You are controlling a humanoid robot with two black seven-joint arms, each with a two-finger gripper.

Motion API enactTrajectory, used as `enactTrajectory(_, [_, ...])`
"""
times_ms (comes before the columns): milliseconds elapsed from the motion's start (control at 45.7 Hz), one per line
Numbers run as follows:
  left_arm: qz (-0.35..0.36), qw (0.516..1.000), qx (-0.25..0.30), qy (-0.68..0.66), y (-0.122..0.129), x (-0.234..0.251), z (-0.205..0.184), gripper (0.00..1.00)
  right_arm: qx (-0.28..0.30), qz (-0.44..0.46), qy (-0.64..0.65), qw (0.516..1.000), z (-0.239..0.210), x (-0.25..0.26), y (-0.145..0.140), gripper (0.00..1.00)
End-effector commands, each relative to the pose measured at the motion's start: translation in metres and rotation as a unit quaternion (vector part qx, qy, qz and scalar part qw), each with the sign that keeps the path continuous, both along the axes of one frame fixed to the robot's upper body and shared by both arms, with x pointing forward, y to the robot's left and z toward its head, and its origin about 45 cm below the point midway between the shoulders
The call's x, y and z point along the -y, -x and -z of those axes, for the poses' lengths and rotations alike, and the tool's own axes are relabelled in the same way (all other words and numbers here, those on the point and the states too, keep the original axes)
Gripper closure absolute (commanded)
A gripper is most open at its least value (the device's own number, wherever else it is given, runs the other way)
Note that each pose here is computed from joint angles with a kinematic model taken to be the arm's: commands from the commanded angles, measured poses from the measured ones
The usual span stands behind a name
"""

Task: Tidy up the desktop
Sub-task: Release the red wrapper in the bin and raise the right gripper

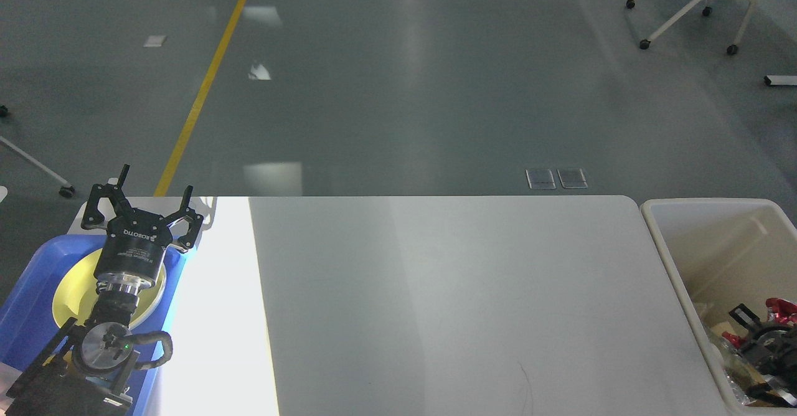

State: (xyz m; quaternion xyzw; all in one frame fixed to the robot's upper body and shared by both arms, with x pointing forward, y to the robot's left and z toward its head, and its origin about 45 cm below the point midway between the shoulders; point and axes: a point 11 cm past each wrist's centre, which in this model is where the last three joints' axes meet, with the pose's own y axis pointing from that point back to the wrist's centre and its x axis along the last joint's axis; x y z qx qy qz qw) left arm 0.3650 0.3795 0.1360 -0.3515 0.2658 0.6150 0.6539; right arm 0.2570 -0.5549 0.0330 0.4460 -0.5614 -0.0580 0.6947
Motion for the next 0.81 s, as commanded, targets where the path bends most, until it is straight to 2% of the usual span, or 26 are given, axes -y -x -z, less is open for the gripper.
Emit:
enactTrajectory(0, [0.0,1.0,0.0,0.0,0.0,0.0001,0.0001,0.03,0.004,-0.001,0.013,1.0,0.0054,-0.0029,0.0052,1.0])
enactTrajectory(306, [0.0,1.0,0.0,0.0,0.0,0.0001,0.0001,0.03,0.0,-0.004,0.011,1.0,0.0084,-0.006,0.0064,1.0])
enactTrajectory(415, [0.0,1.0,0.0,0.0,0.0,0.0001,0.0001,0.03,-0.006,-0.002,0.015,1.0,0.0128,-0.0048,0.0149,1.0])
enactTrajectory(459, [0.0,1.0,0.0,0.0,0.0,0.0001,0.0001,0.03,-0.002,-0.002,0.018,1.0,0.0118,-0.0041,0.0142,0.75])
enactTrajectory(525, [0.0,1.0,0.0,0.0,0.0,0.0001,0.0001,0.03,0.004,-0.002,0.026,1.0,0.0091,-0.0025,0.0122,0.2])
enactTrajectory(547, [0.0,1.0,0.0,0.0,0.0,0.0001,0.0001,0.03,0.006,-0.002,0.027,1.0,0.0084,-0.0024,0.0112,0.06])
enactTrajectory(568, [0.0,1.0,0.0,0.0,0.0,0.0002,0.0,0.03,0.009,-0.001,0.03,1.0,0.0078,-0.0021,0.0109,0.0])
enactTrajectory(787, [0.0,1.0,0.0,0.0,0.0,0.0002,0.0,0.03,0.005,-0.005,0.024,1.0,0.0115,-0.0054,0.0131,0.0])
